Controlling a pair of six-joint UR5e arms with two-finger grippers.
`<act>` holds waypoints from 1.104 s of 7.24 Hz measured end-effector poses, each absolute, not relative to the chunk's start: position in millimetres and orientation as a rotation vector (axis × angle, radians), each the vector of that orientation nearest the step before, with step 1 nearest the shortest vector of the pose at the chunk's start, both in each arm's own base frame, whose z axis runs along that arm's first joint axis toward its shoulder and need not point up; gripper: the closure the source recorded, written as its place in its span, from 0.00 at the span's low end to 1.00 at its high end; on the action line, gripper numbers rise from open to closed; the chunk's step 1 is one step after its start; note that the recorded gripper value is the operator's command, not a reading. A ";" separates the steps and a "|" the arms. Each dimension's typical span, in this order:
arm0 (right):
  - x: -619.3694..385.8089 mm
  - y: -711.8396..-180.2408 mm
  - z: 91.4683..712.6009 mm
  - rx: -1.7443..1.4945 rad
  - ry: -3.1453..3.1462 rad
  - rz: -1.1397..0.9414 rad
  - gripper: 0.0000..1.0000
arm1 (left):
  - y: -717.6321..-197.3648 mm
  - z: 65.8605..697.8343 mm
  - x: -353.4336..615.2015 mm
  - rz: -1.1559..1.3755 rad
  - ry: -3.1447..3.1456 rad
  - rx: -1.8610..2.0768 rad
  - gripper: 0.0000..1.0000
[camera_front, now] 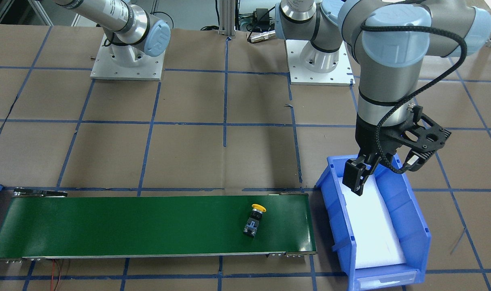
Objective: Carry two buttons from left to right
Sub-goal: 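Place yellow button on belt with left gripper while right gripper releases red button, then move right gripper over belt toward yellow button while left gripper withdraws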
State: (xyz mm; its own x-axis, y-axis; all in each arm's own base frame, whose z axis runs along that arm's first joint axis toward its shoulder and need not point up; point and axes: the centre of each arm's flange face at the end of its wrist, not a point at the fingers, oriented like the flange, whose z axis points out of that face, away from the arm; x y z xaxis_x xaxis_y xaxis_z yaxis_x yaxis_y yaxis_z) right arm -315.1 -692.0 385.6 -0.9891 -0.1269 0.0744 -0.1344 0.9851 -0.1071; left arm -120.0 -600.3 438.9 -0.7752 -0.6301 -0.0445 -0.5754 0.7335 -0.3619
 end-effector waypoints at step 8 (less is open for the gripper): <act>-29.8 -719.8 473.6 0.639 -3.005 0.372 0.00 | -583.2 435.1 -132.7 -0.212 2.926 0.096 0.00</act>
